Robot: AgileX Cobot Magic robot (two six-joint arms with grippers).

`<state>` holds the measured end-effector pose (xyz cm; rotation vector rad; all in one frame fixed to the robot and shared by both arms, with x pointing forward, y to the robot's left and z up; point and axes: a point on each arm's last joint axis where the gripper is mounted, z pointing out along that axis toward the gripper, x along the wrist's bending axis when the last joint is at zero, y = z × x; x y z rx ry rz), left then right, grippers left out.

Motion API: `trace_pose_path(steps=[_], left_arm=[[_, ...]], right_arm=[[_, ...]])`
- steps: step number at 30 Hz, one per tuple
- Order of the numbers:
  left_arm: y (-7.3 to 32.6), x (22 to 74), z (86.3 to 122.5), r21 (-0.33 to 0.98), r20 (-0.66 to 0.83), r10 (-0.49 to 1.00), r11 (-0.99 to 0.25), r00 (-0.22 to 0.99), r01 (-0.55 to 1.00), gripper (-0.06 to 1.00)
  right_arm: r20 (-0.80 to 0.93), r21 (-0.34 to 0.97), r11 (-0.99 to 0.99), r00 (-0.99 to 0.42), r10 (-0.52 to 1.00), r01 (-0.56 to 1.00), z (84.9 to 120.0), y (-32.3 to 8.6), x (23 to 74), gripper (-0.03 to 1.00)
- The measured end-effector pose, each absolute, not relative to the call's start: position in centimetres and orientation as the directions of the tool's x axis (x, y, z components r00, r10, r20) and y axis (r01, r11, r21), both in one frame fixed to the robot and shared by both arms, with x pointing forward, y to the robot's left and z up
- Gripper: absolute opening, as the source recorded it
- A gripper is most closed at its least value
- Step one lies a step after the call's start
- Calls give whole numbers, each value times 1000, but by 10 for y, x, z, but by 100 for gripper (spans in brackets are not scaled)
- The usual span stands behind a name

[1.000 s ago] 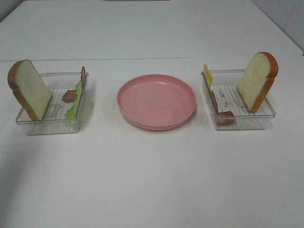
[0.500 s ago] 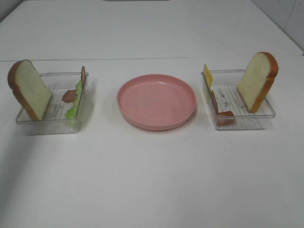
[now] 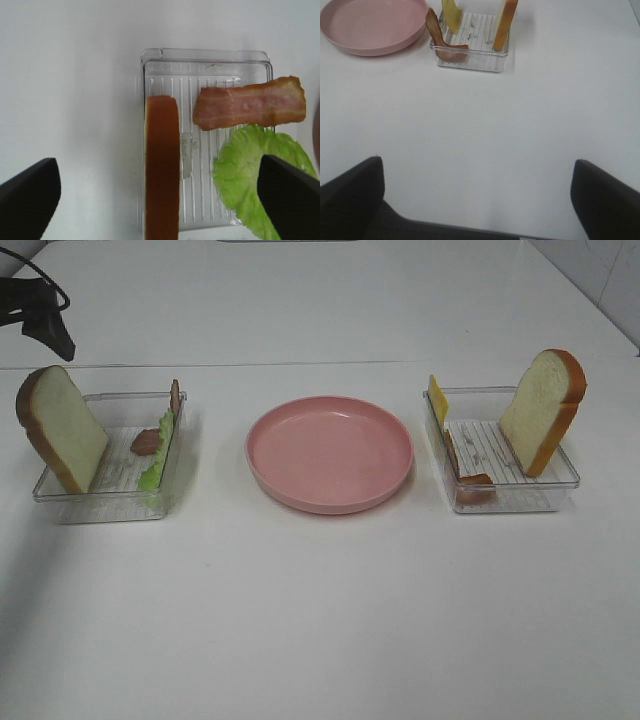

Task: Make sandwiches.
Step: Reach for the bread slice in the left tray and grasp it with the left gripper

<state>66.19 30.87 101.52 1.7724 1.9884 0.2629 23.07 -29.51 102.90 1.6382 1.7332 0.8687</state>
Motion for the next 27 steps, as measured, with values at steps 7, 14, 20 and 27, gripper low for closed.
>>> trace_pose_path(steps=[7,14,20,27], left_arm=[[288,680,997,417,-205,979,94,-7,904,99],[279,683,972,353,-186,982,52,16,934,99],[285,683,966,335,-114,993,27,12,942,99],[286,683,964,329,-108,994,38,-3,943,98]], right_arm=[[15,792,27,-64,998,609,1029,-295,231,98],[15,792,27,-64,998,609,1029,-295,231,98],[15,792,27,-64,998,609,1029,-295,231,98],[15,792,27,-64,998,609,1029,-295,231,98]])
